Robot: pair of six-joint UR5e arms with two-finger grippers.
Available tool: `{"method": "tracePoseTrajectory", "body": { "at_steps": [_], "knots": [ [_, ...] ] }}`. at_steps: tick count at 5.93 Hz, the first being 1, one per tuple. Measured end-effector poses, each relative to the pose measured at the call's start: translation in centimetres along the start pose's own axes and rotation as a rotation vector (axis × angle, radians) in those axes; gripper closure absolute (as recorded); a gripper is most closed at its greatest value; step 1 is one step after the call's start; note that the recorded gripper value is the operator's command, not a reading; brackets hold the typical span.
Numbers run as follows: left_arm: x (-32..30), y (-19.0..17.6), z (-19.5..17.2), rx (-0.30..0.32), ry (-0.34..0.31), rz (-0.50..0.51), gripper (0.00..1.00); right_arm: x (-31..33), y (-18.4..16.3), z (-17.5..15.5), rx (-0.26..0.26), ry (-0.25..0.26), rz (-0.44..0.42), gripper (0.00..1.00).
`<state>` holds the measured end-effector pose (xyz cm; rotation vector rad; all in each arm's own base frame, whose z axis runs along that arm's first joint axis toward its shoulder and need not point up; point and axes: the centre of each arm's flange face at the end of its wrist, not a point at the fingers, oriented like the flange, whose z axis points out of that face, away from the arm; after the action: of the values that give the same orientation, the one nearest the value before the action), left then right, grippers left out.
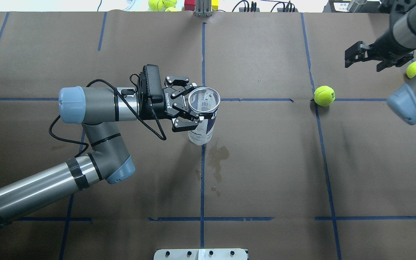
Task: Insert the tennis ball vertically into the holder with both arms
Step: 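Hold the can upright with the left gripper while the right grasps the nearer ball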
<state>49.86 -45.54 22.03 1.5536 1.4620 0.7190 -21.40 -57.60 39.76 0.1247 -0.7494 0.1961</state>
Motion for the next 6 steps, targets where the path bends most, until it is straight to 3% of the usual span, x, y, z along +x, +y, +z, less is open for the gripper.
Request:
{"method": "tracePoseTrajectory", "body": {
  "at_steps": [3, 6],
  "knots": [
    [1.3, 1.1, 0.4, 0.027, 0.006, -0.004, 0.29, -3.2, 1.7, 6.6, -0.082, 0.081, -0.032, 0.01],
    [1.3, 1.2, 0.4, 0.027, 0.004, -0.005, 0.28, -3.7, 2.2, 11.5, -0.1, 0.07, -0.072, 0.01]
  ]
}}
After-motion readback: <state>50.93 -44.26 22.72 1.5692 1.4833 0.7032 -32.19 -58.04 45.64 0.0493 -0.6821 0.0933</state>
